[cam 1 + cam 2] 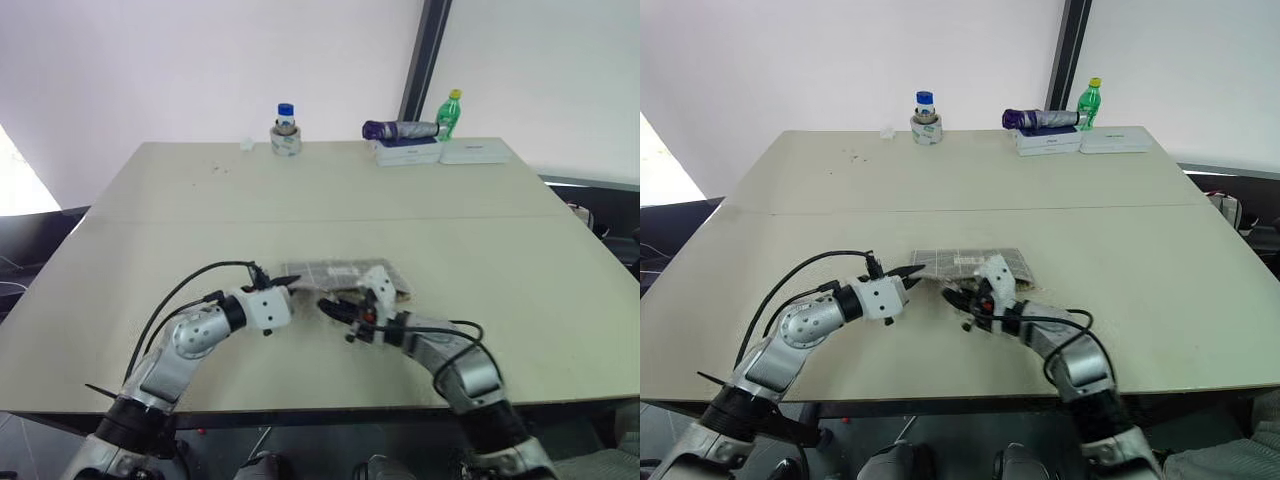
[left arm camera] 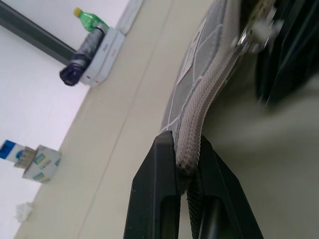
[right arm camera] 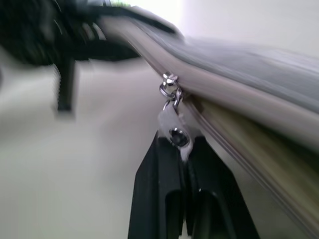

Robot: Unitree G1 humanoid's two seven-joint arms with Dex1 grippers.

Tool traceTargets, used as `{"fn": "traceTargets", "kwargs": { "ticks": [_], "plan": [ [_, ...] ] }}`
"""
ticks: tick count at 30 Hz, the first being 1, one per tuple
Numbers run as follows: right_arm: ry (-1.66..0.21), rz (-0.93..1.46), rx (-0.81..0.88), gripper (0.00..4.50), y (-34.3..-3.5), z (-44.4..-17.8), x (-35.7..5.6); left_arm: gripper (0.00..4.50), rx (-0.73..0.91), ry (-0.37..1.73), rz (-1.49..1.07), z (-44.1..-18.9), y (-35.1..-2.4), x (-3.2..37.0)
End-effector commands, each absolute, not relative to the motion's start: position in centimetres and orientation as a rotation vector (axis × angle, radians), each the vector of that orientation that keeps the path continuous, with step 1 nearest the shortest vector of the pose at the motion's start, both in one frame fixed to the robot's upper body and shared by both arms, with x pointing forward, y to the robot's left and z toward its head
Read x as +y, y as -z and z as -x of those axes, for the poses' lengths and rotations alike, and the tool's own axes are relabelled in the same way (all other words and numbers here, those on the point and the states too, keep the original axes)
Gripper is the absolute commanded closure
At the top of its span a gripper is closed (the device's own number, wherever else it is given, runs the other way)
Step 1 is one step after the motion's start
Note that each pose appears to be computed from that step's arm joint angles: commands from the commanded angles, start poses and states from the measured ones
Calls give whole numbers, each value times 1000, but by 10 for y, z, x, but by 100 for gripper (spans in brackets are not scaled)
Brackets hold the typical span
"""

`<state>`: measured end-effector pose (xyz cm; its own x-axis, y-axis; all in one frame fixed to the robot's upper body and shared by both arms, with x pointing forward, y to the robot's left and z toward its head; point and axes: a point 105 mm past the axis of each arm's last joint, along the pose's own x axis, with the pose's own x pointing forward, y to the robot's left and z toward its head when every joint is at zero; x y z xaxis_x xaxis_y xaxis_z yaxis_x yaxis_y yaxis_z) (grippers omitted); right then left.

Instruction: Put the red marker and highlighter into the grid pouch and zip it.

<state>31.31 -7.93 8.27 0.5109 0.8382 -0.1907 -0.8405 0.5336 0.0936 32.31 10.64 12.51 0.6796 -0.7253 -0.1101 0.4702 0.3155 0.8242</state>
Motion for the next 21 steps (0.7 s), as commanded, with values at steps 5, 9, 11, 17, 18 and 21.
{"fn": "traceTargets", "kwargs": {
  "ticks": [5,9,11,17,18,21],
  "plan": [
    [-944,179,228,446,-107,-313,-152,450,-297,693,-997,-329,-134,145],
    [-834,238,244,446,-111,-325,-195,450,-277,679,-1005,-331,-130,158],
    [-814,283,250,446,-109,-328,-205,450,-268,679,-993,-332,-129,160],
    [-852,213,244,420,-109,-329,-194,411,-259,684,-961,-332,-125,164],
    [-859,207,234,389,-110,-330,-192,369,-253,695,-943,-331,-123,165],
    [-860,203,211,250,-114,-332,-190,235,-221,705,-926,-326,-113,172]
  ]
}}
